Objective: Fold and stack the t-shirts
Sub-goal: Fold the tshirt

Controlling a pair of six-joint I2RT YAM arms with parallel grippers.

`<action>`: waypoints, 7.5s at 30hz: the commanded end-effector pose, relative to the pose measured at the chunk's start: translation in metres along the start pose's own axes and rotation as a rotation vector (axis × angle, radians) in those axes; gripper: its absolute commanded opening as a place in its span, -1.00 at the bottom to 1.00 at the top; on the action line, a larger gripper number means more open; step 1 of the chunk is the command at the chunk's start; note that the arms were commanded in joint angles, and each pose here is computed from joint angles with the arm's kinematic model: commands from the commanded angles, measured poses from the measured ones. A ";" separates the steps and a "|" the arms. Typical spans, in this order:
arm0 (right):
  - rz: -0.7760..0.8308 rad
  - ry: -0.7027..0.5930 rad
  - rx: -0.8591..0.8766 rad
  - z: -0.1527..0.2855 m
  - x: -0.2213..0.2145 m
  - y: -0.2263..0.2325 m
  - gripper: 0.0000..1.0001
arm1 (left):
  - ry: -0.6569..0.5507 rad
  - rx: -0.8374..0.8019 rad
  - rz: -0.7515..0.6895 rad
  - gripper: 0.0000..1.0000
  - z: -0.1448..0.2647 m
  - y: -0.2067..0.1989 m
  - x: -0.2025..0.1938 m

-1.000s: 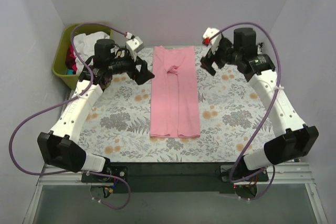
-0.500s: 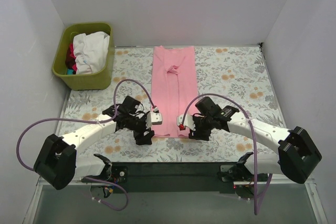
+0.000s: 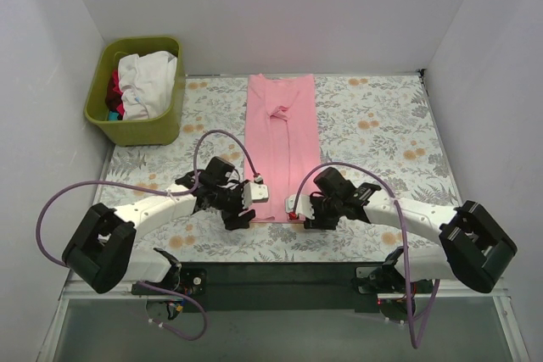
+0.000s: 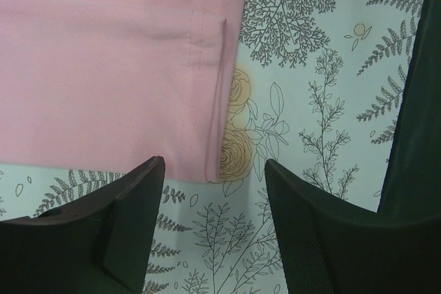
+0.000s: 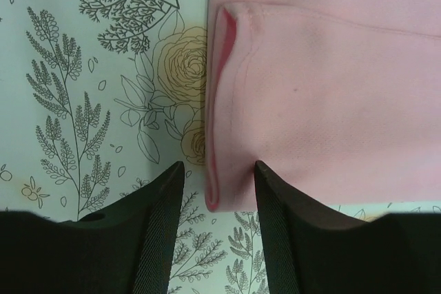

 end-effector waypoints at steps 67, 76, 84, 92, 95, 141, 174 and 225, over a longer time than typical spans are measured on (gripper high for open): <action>0.040 -0.138 -0.144 0.029 0.072 -0.237 -0.97 | -0.073 0.207 0.083 -1.00 0.026 0.241 0.012; 0.038 -0.142 -0.157 0.007 0.071 -0.274 -0.97 | -0.076 0.280 0.096 -1.00 0.026 0.278 -0.002; 0.038 -0.153 -0.197 -0.008 0.072 -0.294 -0.97 | -0.056 0.313 0.121 -1.00 0.022 0.293 -0.013; -0.077 -0.246 -0.419 0.026 0.090 -0.329 0.04 | -0.022 0.474 0.259 -0.02 0.034 0.313 -0.019; -0.132 -0.306 -0.473 0.059 0.102 -0.332 0.10 | -0.095 0.562 0.322 0.18 0.061 0.316 -0.006; -0.265 -0.161 -0.124 0.045 0.054 -0.183 -0.14 | -0.160 0.199 0.274 0.10 0.054 0.137 -0.008; -0.109 -0.026 -0.209 0.011 0.039 -0.171 -0.97 | 0.017 0.233 -0.023 -1.00 0.021 0.153 -0.015; -0.384 0.060 0.194 -0.019 0.012 -0.187 -0.97 | -0.011 0.050 0.394 -0.98 0.026 0.178 -0.032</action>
Point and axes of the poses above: each gripper's point midway between its finger pads, its own z axis back along the fingers, its own y axis along the line the jaws close on, x = y × z, the point moved 8 cm from there along z, back along the fingers, and after that the axes turned 10 degrees about -z, right-handed, at the moved point
